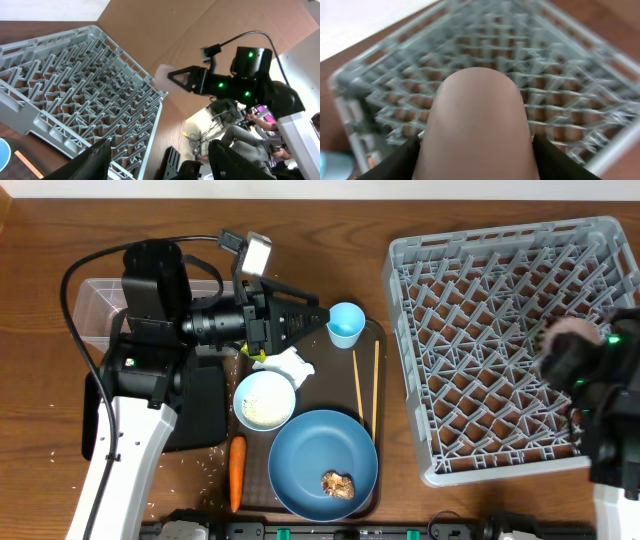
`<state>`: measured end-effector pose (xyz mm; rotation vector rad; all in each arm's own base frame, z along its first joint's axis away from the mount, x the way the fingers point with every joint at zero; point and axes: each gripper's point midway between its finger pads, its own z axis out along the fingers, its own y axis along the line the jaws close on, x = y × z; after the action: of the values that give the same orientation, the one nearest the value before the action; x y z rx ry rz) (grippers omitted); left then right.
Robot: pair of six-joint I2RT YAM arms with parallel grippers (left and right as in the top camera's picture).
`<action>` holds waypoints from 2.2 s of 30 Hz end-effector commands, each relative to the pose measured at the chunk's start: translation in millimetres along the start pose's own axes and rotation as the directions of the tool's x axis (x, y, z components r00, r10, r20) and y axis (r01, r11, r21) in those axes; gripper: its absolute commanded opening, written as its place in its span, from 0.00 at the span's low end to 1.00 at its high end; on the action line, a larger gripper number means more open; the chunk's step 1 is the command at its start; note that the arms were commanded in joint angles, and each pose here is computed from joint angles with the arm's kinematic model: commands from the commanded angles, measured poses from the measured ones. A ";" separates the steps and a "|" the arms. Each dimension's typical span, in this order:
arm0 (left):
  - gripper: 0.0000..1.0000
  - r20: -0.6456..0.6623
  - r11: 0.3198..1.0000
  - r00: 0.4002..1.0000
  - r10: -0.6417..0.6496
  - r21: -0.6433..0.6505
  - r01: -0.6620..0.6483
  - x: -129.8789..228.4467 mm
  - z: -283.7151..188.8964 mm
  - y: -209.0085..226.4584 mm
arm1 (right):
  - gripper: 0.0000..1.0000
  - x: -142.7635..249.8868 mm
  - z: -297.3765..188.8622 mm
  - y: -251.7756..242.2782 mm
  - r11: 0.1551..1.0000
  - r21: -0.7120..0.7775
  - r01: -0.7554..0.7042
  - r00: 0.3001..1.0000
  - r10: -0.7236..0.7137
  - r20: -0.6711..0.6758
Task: Sort waste into correct bins and load items into the dishwasher rack
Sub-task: 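Carry the pink cup with the right gripper into the rack, then reach the left gripper to the light-blue cup and grasp it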
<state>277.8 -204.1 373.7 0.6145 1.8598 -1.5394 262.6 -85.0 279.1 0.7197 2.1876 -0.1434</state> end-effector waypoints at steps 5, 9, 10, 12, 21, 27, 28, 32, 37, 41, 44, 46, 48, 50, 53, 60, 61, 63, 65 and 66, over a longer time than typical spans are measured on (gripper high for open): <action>0.64 0.001 1.000 1.000 0.015 0.016 -0.015 -3.4 -2.1 -7.4 | 0.53 -13.3 9.8 -61.2 0.972 0.180 -0.154 0.986 0.163 -0.036; 0.63 -0.001 1.000 1.000 0.011 0.015 -0.011 -2.9 -2.1 -7.1 | 0.51 -1.0 33.9 -91.3 0.941 0.249 -0.228 0.956 0.265 -0.125; 0.63 -0.001 1.000 1.000 0.011 0.015 -0.011 -2.9 -2.1 -7.1 | 0.50 1.9 41.9 -97.6 0.933 0.260 -0.248 0.945 0.292 -0.148; 0.64 -0.001 1.000 1.000 0.011 0.015 -0.011 -2.9 -2.1 -7.1 | 0.47 7.9 57.5 -107.9 0.920 0.270 -0.285 0.920 0.342 -0.192; 0.63 -0.004 1.000 1.000 -0.001 0.013 0.001 -1.5 -2.1 -6.5 | 0.42 13.5 117.9 -137.1 0.863 0.232 -0.449 0.825 0.500 -0.263; 0.64 -0.005 1.000 1.000 -0.003 0.013 0.003 -1.2 -2.1 -6.3 | 0.44 23.5 136.8 -155.1 0.841 0.284 -0.460 0.800 0.532 -0.279; 0.63 -0.005 1.000 1.000 -0.003 0.013 0.003 -1.2 -2.1 -6.3 | 0.45 25.5 138.6 -158.0 0.836 0.299 -0.460 0.796 0.537 -0.279; 0.63 -0.005 1.000 1.000 -0.003 0.013 0.003 -1.2 -2.1 -6.3 | 0.45 33.1 144.2 -163.4 0.830 0.329 -0.450 0.786 0.543 -0.296; 0.63 -0.005 1.000 1.000 -0.003 0.013 0.003 -1.2 -2.1 -6.3 | 0.50 38.7 142.1 -175.7 0.798 0.403 -0.447 0.774 0.572 -0.274; 0.63 -0.005 1.000 1.000 -0.003 0.013 0.003 -1.2 -2.1 -6.3 | 0.57 39.6 142.4 -178.5 0.793 0.418 -0.444 0.773 0.574 -0.268; 0.64 -0.005 1.000 1.000 -0.003 0.013 0.003 -1.2 -2.1 -6.3 | 0.61 39.5 142.6 -179.2 0.785 0.423 -0.452 0.769 0.584 -0.261; 0.63 -0.005 1.000 1.000 -0.003 0.013 0.003 -1.2 -2.1 -6.4 | 0.67 40.1 142.5 -179.0 0.777 0.427 -0.462 0.762 0.595 -0.258; 0.64 -0.005 1.000 1.000 -0.003 0.013 0.003 -1.2 -2.1 -6.4 | 0.72 42.1 141.6 -178.2 0.767 0.433 -0.473 0.750 0.608 -0.259; 0.64 -0.005 1.000 1.000 -0.003 0.013 0.003 -1.2 -2.1 -6.4 | 0.79 44.3 140.2 -178.9 0.756 0.444 -0.482 0.739 0.622 -0.258; 0.64 -0.005 1.000 1.000 -0.004 0.013 0.004 -1.1 -2.1 -6.4 | 0.84 44.3 140.1 -178.5 0.749 0.446 -0.490 0.733 0.631 -0.254; 0.64 -0.012 1.000 1.000 0.002 0.009 -0.001 1.6 -1.6 -4.9 | 0.75 16.1 135.3 -139.7 0.814 0.219 -0.538 0.755 0.581 -0.303; 0.64 -0.012 1.000 1.000 0.008 0.002 -0.008 2.3 -1.0 -3.6 | 0.75 5.2 129.8 -128.9 0.830 0.151 -0.536 0.774 0.555 -0.305; 0.64 -0.012 0.999 1.000 0.021 -0.034 -0.021 4.0 2.1 2.3 | 0.76 -15.5 115.6 -106.2 0.855 0.018 -0.519 0.813 0.500 -0.298; 0.64 -0.010 0.992 0.999 0.042 -0.118 -0.042 6.5 6.0 16.0 | 0.77 -38.6 90.5 -74.1 0.872 -0.152 -0.466 0.868 0.416 -0.272; 0.64 -0.012 0.981 0.998 0.056 -0.184 -0.057 8.4 7.3 26.8 | 0.77 -45.7 77.9 -60.2 0.872 -0.214 -0.441 0.886 0.385 -0.258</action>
<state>277.9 -206.5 355.8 0.5740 1.9429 -1.5027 282.3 -222.3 181.9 1.4139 2.1912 0.2878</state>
